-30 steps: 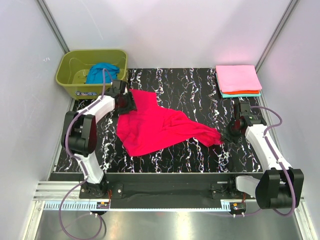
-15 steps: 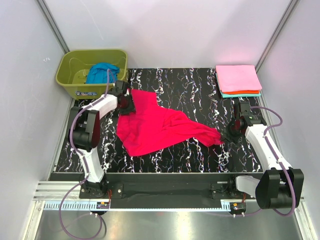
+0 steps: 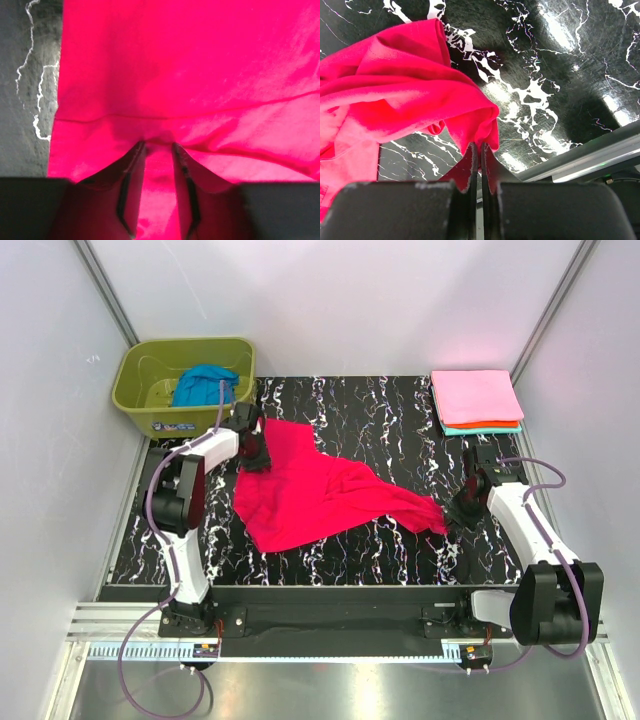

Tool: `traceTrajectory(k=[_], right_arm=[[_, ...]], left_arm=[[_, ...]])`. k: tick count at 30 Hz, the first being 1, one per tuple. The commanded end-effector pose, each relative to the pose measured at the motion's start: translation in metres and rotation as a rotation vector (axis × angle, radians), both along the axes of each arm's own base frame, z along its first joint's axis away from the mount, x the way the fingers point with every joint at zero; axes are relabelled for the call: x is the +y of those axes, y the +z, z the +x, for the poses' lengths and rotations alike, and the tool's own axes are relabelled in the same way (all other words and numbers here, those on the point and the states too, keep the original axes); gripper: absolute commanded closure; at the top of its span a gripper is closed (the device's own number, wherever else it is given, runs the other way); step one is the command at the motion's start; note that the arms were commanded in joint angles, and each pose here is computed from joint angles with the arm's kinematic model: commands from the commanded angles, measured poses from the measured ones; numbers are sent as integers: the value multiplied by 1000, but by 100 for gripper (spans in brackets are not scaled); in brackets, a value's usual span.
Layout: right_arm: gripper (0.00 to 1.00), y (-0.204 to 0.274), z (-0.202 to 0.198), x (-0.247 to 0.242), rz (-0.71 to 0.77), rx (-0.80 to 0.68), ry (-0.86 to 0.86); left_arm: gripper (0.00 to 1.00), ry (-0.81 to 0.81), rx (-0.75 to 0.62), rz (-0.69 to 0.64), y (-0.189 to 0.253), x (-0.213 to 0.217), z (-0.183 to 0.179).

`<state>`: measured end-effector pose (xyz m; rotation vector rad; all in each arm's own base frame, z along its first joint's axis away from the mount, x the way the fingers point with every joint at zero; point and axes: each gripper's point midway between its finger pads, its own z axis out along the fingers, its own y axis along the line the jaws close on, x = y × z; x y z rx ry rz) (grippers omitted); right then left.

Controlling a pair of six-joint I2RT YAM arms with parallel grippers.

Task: Fold and stack the t-shirts
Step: Flatten the tshirt out

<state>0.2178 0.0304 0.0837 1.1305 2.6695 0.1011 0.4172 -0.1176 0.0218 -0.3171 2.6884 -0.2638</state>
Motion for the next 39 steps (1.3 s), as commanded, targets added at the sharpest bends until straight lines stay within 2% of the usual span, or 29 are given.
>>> traceTrajectory(k=[1, 4, 6, 9, 12, 13, 15, 20, 23, 24, 26, 27, 29, 31, 34, 39], right_arm=[[100, 12, 7, -5, -23, -47, -29], [100, 9, 4, -8, -39, -33, -41], [100, 8, 3, -10, -51, -25, -58], [100, 8, 5, -13, -66, -26, -68], [100, 10, 9, -14, -72, -26, -65], [100, 9, 10, -14, -73, -23, -65], [100, 10, 12, -14, -74, -23, -62], [100, 9, 11, -18, -95, -20, -64], [100, 6, 10, -20, -104, -5, -62], [100, 5, 11, -21, -108, 0, -63], [100, 1, 11, -26, -131, 22, -59], [100, 0, 10, -30, -145, 33, -63], [100, 1, 12, -36, -173, 48, -69], [100, 4, 13, -46, -177, 55, -102], [100, 22, 22, -50, -192, 13, -102], [100, 78, 49, -56, -222, -153, -72]], left_arm=[[77, -7, -42, -4, 4, -2, 20], [100, -13, -67, -36, 19, -7, 22], [100, -5, -104, -39, 39, -6, 22], [100, 18, -240, -54, 104, -2, 20], [92, 23, -288, -51, 131, 2, 13], [92, 19, -280, -60, 129, 1, 9], [100, 2, -265, -78, 126, -2, 4], [100, -11, -194, -126, 106, -10, -15], [100, -17, -194, -167, 114, -13, -32], [100, -19, -227, -176, 129, -12, -38], [100, -21, -223, -146, 136, -4, -54], [100, -19, -267, -133, 154, 1, -63], [100, -2, -274, -56, 161, 19, -81], [100, 35, -347, 25, 184, 41, -95], [100, 72, -462, 58, 220, 57, -113], [100, 155, -704, 17, 301, 70, -132]])
